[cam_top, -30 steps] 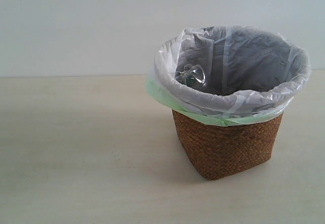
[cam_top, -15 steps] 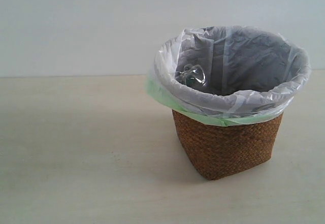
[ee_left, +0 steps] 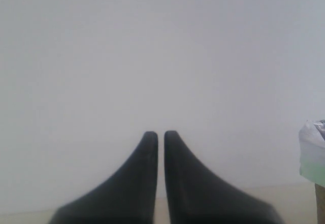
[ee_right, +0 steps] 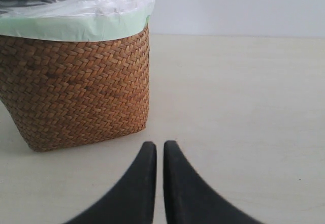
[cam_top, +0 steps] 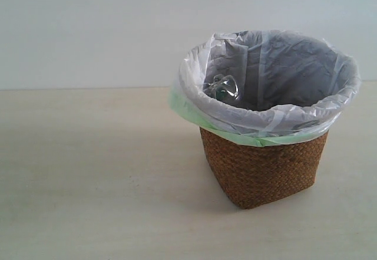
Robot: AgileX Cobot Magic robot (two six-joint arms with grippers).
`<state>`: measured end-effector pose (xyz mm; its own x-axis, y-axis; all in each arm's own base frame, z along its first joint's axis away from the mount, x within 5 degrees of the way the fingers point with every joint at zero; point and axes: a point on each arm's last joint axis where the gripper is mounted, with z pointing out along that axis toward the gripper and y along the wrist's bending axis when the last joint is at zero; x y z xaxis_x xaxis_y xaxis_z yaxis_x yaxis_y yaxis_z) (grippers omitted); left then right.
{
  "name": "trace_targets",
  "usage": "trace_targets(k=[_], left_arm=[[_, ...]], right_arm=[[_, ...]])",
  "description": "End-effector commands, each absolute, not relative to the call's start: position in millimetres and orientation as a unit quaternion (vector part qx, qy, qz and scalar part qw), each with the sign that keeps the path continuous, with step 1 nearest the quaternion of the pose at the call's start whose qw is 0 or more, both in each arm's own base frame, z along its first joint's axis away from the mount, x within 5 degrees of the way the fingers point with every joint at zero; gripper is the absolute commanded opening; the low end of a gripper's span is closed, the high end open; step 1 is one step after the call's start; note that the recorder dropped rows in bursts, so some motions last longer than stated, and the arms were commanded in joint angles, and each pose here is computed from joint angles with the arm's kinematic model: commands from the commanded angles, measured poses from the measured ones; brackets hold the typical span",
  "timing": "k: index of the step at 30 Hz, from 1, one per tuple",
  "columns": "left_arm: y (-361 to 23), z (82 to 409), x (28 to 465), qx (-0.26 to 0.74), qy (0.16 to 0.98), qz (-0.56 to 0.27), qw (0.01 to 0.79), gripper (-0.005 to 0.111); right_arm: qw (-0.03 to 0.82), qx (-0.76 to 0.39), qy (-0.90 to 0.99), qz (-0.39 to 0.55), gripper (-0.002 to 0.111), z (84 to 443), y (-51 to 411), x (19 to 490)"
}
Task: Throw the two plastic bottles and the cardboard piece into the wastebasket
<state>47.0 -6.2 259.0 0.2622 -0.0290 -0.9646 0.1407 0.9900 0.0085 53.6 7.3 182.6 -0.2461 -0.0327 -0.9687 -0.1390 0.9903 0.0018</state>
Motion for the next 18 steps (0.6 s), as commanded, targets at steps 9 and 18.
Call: trace_targets(k=[9, 18], left_arm=[[-1, 261, 46, -0.001, 0.591, -0.033, 0.806, 0.004], [0, 245, 50, -0.023, 0.586, -0.03, 0.809, 0.004]], right_arm=[[0.618, -0.058, 0.783, 0.04, 0.002, 184, 7, 53], [0.618, -0.058, 0.783, 0.04, 0.002, 184, 7, 53]])
